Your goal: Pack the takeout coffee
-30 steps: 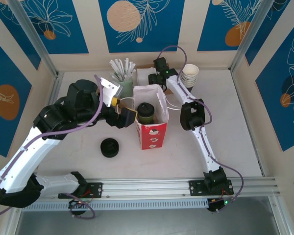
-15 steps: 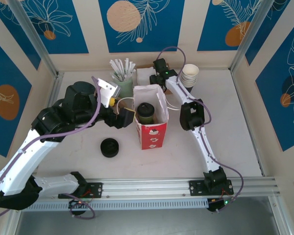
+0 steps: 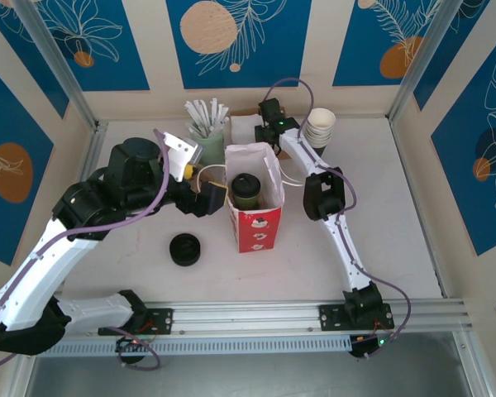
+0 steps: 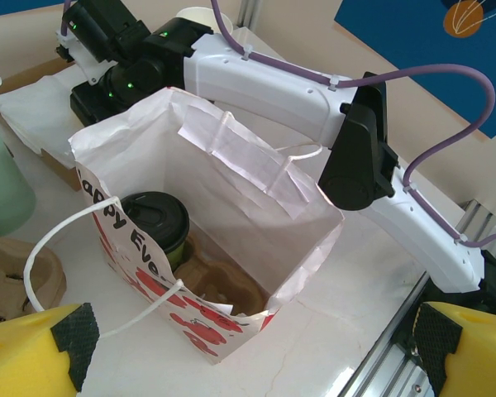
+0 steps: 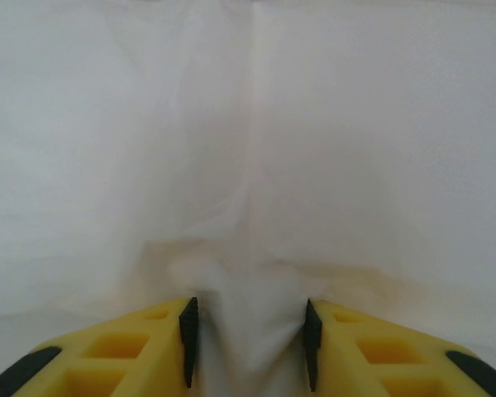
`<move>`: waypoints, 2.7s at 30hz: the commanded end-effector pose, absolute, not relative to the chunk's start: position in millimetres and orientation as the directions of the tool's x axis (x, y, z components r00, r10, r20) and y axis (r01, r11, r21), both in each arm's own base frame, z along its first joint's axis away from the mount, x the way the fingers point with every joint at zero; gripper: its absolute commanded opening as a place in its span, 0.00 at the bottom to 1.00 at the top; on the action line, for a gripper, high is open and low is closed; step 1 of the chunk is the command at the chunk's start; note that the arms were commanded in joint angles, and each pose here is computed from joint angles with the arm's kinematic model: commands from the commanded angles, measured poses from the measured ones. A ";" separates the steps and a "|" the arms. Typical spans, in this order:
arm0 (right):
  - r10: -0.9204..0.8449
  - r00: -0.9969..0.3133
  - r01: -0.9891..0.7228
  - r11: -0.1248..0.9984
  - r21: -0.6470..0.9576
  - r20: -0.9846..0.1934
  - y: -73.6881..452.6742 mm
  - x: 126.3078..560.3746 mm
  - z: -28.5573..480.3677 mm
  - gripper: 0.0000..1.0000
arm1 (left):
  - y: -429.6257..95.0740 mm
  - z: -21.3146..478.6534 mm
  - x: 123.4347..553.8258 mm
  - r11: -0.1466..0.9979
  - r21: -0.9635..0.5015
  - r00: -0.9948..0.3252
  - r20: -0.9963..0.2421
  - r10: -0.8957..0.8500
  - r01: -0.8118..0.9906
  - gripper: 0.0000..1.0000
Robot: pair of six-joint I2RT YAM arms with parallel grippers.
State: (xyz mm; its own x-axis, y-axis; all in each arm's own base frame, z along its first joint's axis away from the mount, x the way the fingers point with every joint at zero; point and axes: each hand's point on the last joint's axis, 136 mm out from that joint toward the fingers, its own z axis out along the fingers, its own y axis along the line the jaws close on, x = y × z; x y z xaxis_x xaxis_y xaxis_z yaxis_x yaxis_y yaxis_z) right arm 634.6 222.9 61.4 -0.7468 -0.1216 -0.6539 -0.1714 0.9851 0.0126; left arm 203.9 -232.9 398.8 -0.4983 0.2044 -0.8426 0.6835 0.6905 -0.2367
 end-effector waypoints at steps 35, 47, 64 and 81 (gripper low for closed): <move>0.002 -0.320 -0.268 0.959 0.092 -0.947 223.1 568.5 409.2 0.00 | -224.6 387.3 215.9 0.758 -0.242 -0.519 -0.842 0.145 0.606 0.99; 0.208 -0.427 -0.441 0.801 0.404 -0.880 228.6 440.0 506.1 0.00 | -222.6 371.5 233.6 0.810 -0.201 -0.521 -0.841 0.146 0.551 0.99; 0.238 -0.853 -0.326 0.453 0.830 -0.465 241.2 283.9 481.2 0.00 | -212.8 354.7 244.2 0.848 -0.111 -0.507 -0.838 0.200 0.518 0.99; 0.254 -0.922 -0.081 0.613 0.786 -0.293 258.1 298.3 342.0 0.00 | -198.8 359.4 241.3 0.861 -0.076 -0.481 -0.853 0.205 0.503 0.99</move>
State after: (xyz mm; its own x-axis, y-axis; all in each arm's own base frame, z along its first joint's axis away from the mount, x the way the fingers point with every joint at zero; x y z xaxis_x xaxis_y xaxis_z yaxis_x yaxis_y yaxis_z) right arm 290.4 257.5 361.9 -0.9290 0.2367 -0.2844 -0.1111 0.5548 0.8246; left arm 242.2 -205.1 355.3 -0.4992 0.2094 -0.8408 0.5114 0.8546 -0.0908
